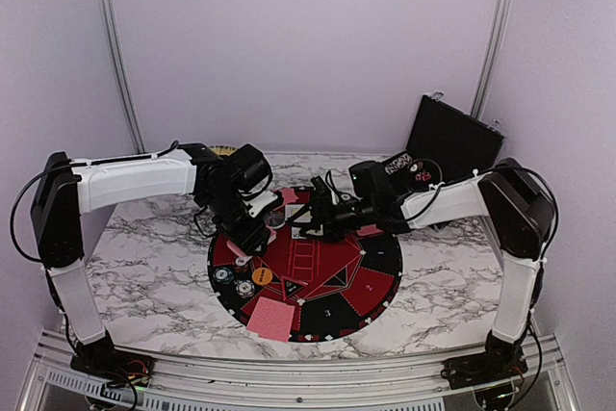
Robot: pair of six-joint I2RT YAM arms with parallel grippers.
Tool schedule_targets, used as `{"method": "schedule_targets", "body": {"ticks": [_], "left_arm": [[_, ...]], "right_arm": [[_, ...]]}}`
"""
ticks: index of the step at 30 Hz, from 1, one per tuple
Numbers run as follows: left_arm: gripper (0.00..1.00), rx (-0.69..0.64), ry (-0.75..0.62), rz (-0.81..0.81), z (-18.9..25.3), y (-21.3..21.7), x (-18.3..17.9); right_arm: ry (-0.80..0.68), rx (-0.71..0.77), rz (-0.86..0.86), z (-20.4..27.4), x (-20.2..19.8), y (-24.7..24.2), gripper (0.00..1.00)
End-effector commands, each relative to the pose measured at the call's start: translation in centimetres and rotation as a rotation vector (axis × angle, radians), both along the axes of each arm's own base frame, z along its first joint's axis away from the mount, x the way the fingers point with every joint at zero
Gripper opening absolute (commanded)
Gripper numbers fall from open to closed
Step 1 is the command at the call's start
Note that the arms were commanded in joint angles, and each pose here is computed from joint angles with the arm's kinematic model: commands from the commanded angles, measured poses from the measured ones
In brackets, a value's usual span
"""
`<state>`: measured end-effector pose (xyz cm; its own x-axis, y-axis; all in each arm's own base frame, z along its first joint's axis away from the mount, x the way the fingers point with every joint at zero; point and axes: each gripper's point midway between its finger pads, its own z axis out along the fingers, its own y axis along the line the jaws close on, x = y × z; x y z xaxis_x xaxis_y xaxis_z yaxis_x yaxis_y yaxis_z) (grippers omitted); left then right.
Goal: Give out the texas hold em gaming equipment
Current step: Adjust the poker card in the community card area, then pick up the poker card from the face-down deck piles.
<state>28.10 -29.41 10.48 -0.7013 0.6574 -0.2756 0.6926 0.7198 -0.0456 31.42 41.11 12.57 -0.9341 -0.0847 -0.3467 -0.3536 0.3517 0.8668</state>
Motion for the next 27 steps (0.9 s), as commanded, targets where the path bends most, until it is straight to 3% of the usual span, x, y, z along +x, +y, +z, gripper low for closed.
{"method": "schedule_targets", "body": {"ticks": [1, 27], "left_arm": [[0.25, -0.006, -0.003, -0.02, 0.9, -0.7, 0.0], [0.25, -0.002, -0.011, -0.056, 1.1, -0.8, -0.2]], "right_arm": [[0.005, 0.077, 0.082, 1.3, -1.0, 2.4, 0.72], [0.076, 0.162, 0.127, 1.1, -1.5, 6.7, 0.76]]}}
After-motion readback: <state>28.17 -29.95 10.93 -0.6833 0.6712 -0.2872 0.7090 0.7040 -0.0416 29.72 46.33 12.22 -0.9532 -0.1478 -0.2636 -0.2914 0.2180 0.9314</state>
